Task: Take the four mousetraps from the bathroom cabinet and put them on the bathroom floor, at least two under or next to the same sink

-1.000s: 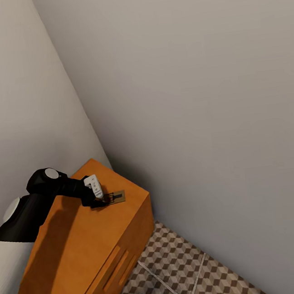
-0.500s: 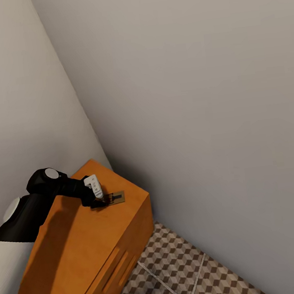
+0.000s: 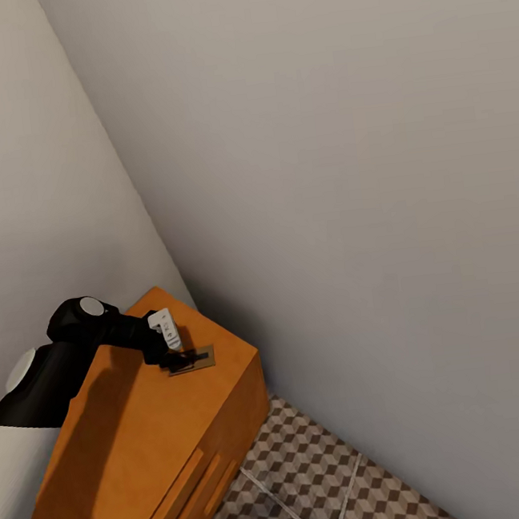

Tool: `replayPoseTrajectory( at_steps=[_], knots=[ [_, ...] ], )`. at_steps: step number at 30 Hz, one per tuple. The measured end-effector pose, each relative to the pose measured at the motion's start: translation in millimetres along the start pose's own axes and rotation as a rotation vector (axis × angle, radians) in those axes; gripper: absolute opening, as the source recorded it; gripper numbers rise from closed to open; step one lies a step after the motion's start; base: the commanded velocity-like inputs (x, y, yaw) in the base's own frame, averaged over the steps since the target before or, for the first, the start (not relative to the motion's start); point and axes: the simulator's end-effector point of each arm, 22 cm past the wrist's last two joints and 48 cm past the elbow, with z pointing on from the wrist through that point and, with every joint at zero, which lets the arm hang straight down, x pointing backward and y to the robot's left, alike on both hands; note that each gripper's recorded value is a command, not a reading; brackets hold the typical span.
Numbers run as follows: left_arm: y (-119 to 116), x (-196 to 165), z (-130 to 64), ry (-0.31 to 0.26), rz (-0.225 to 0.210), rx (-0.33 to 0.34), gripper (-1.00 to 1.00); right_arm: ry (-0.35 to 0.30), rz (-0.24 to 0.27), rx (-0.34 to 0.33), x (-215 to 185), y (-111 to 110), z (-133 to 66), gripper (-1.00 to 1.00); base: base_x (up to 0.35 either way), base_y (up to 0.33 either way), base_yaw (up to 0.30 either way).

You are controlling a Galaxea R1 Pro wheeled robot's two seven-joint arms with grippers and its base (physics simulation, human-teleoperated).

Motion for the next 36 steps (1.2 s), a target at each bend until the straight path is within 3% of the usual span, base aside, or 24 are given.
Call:
replayPoseTrajectory(
  at_steps=[27, 36],
  knots=[
    [-2.7, 1.6, 3.5, 0.005, -0.003, 0.011, 1.0, 0.0, -0.001, 0.001, 0.2, -1.1, 0.0, -1.0, 0.0, 0.0, 0.0],
    [-13.0, -16.2, 11.6, -0.025, 0.009, 0.033, 1.0, 0.0, -0.001, 0.001, 0.2, -1.1, 0.0, -1.0, 0.0, 0.0, 0.0]
  ],
)
